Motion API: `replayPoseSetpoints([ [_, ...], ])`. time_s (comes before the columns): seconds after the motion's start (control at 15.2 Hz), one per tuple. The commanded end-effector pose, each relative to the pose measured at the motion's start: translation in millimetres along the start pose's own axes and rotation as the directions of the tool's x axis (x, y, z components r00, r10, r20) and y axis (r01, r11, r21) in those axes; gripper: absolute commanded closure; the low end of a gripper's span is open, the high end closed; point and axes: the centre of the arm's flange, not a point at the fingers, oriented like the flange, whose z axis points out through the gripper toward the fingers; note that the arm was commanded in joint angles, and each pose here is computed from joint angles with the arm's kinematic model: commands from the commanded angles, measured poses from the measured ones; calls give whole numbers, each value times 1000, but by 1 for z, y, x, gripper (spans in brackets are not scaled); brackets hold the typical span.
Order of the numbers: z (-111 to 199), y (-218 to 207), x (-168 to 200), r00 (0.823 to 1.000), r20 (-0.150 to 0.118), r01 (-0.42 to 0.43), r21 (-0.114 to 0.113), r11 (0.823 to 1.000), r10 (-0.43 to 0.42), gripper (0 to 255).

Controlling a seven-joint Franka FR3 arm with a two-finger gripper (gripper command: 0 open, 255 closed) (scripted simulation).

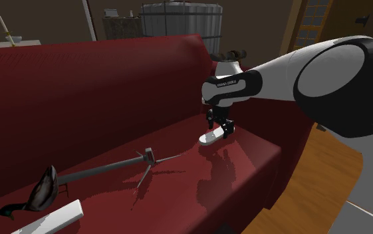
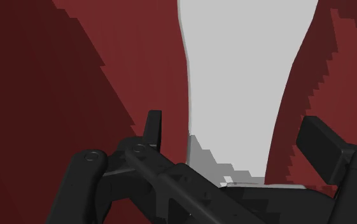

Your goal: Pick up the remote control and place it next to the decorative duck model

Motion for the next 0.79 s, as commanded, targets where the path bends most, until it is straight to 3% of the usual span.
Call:
replayPoseSetpoints([
  [0.0,0,0,0,1000,0,0,0,1000,0,0],
  [0.07,0,0,0,1000,0,0,0,1000,0,255],
  [0.73,-5,0,0,1000,0,0,0,1000,0,255],
])
